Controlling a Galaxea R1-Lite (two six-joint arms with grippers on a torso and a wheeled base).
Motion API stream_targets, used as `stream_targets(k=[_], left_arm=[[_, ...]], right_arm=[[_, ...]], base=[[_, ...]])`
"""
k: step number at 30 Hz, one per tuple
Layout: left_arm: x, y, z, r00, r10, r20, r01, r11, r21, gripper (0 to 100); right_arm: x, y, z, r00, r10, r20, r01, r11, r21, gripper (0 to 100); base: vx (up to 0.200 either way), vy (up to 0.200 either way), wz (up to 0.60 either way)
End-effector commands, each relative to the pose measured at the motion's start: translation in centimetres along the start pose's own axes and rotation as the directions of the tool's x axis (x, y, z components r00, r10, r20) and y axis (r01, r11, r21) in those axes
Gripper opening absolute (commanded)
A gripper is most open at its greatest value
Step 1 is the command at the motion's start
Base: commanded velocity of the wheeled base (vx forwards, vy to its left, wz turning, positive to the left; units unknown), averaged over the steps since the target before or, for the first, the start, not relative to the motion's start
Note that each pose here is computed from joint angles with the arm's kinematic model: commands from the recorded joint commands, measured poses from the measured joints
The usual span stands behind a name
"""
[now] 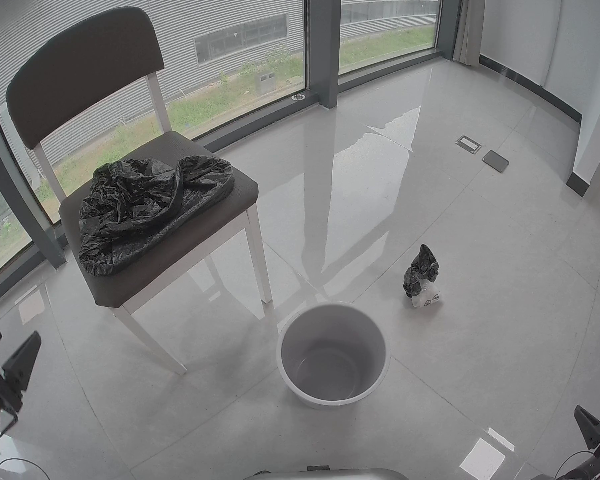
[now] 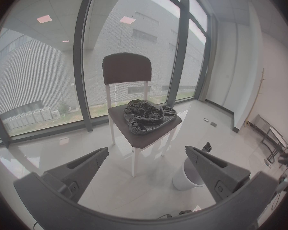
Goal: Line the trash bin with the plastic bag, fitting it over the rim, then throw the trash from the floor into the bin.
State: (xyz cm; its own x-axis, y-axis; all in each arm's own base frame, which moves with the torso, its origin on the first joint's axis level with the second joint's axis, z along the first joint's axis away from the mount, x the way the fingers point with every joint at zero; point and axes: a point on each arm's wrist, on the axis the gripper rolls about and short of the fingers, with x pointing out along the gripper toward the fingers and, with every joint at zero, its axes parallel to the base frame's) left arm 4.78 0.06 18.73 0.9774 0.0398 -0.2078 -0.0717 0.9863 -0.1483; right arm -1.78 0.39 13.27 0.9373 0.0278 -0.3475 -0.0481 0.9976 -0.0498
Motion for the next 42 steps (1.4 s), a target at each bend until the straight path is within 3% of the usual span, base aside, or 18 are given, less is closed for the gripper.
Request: stream_targets(k=[1,6,17,23,31,36,37,42], left_arm=[[16.1,0.8,7.2,0.938,0.236,-0.253,-0.251,0.968,-0.027,100],[19.1,1.4,6.8,0.895,0.256,-0.365,-0.279,0.960,-0.011,100],[24.5,2.4,5.3,0.852,0.245,-0.463,-0.285,0.958,-0.018,100],[26.5,3.2,4.8,0.841,0.237,-0.487,-0.290,0.956,-0.037,100],[28.5,2.8,5.6,0.863,0.203,-0.463,-0.286,0.951,-0.116,100],[28.9,2.6,5.4,0.861,0.198,-0.469,-0.286,0.950,-0.124,100],[28.9,2.6,5.3,0.861,0.195,-0.470,-0.286,0.950,-0.128,0],[29.5,2.6,4.6,0.848,0.198,-0.491,-0.300,0.944,-0.138,0]], right_arm=[[0.5,0.0,-0.5,1.000,0.000,-0.029,0.000,1.000,-0.005,100],[0.5,-0.1,0.0,1.000,-0.012,0.009,0.013,1.000,-0.009,100],[0.1,-0.1,0.7,0.999,-0.018,0.040,0.019,1.000,-0.010,100],[0.1,-0.2,1.4,0.999,-0.020,0.039,0.020,1.000,-0.010,100],[0.3,-0.3,2.0,0.997,-0.055,0.053,0.055,0.998,-0.009,100],[0.3,-0.3,2.0,0.997,-0.055,0.058,0.056,0.998,-0.009,100],[0.3,-0.3,1.9,0.997,-0.055,0.056,0.056,0.998,-0.009,100],[0.3,-0.3,2.0,0.997,-0.055,0.056,0.056,0.998,-0.009,100]], base=[[0.000,0.000,0.00],[0.000,0.000,0.00],[0.000,0.000,0.00],[0.000,0.000,0.00],[0.000,0.000,0.00],[0.000,0.000,0.00],[0.000,0.000,0.00],[0.000,0.000,0.00]])
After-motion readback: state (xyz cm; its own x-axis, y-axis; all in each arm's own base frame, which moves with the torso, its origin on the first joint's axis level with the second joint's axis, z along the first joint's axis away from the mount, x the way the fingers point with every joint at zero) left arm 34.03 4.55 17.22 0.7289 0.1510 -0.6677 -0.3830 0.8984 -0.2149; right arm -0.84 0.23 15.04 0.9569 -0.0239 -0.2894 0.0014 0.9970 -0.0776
